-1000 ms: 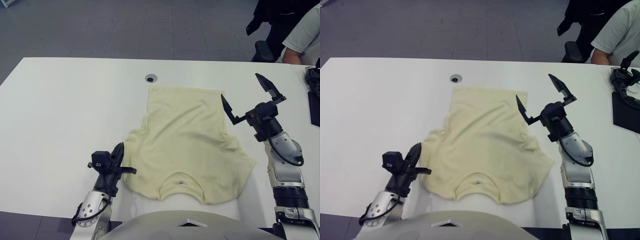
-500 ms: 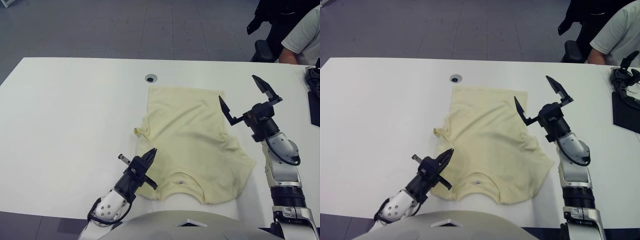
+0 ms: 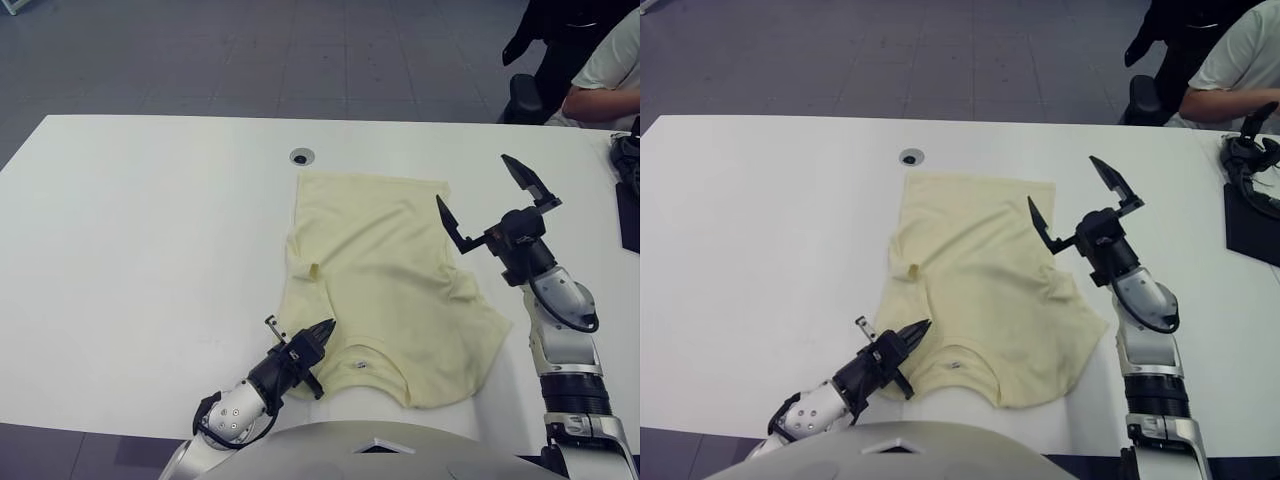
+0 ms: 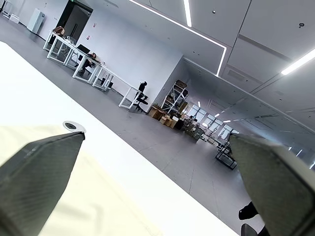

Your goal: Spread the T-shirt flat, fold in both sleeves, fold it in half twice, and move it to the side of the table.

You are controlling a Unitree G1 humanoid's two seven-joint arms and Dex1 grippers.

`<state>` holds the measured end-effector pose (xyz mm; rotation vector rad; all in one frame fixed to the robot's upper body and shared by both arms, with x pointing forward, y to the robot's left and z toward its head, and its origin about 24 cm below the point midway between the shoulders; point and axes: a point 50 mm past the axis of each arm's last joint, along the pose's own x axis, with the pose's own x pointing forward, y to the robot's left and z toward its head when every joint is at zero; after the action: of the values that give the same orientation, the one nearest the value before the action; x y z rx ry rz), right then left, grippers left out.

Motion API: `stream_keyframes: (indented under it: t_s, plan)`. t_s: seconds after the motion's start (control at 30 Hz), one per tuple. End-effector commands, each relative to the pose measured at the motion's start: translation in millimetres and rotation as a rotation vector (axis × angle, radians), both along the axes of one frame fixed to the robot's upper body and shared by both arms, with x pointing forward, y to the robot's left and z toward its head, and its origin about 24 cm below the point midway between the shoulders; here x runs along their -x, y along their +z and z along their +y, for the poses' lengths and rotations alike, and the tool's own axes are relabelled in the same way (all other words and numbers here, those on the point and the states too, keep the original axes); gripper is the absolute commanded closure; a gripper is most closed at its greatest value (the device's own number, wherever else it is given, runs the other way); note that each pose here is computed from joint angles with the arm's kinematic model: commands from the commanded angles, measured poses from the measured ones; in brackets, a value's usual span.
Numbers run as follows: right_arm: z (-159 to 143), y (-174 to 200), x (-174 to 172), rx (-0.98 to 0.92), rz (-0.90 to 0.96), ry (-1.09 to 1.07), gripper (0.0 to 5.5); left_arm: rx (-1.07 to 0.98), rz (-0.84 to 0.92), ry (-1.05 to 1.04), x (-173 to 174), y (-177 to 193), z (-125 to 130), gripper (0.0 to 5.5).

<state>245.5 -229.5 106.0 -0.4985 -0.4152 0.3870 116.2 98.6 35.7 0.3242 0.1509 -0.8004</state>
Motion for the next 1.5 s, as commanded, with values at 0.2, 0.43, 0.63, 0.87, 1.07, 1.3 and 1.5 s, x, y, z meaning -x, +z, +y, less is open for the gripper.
stream_keyframes:
  t_s: [0.2, 0.43, 0.63, 0.87, 1.07, 1.3, 1.5]
  plan:
    - [0, -6, 3, 0.018, 0.029, 0.012, 0.1, -0.005, 0.009, -0.038, 2, 4, 3, 5.48]
    - [-6, -4, 7, 0.0, 0.056, 0.021, 0.1, 0.027, 0.006, -0.024, -4, 14, 4, 4.56]
    - [-28, -4, 10, -0.204, 0.172, 0.012, 0.1, 0.124, 0.028, -0.069, -5, 30, 7, 3.52]
    - [-78, -13, 42, -0.483, 0.503, 0.175, 0.1, 0.316, -0.042, 0.141, -39, 70, 50, 2.35]
    - [-103, -32, 90, -0.485, 0.81, 0.321, 0.1, 0.361, -0.176, 0.524, -64, 87, 100, 1.27]
    - [-105, -56, 108, -0.317, 1.024, 0.324, 0.45, 0.323, -0.236, 0.626, -70, 91, 111, 0.1]
    - [-109, -68, 112, -0.244, 1.095, 0.295, 1.38, 0.301, -0.228, 0.599, -67, 88, 104, 0.1]
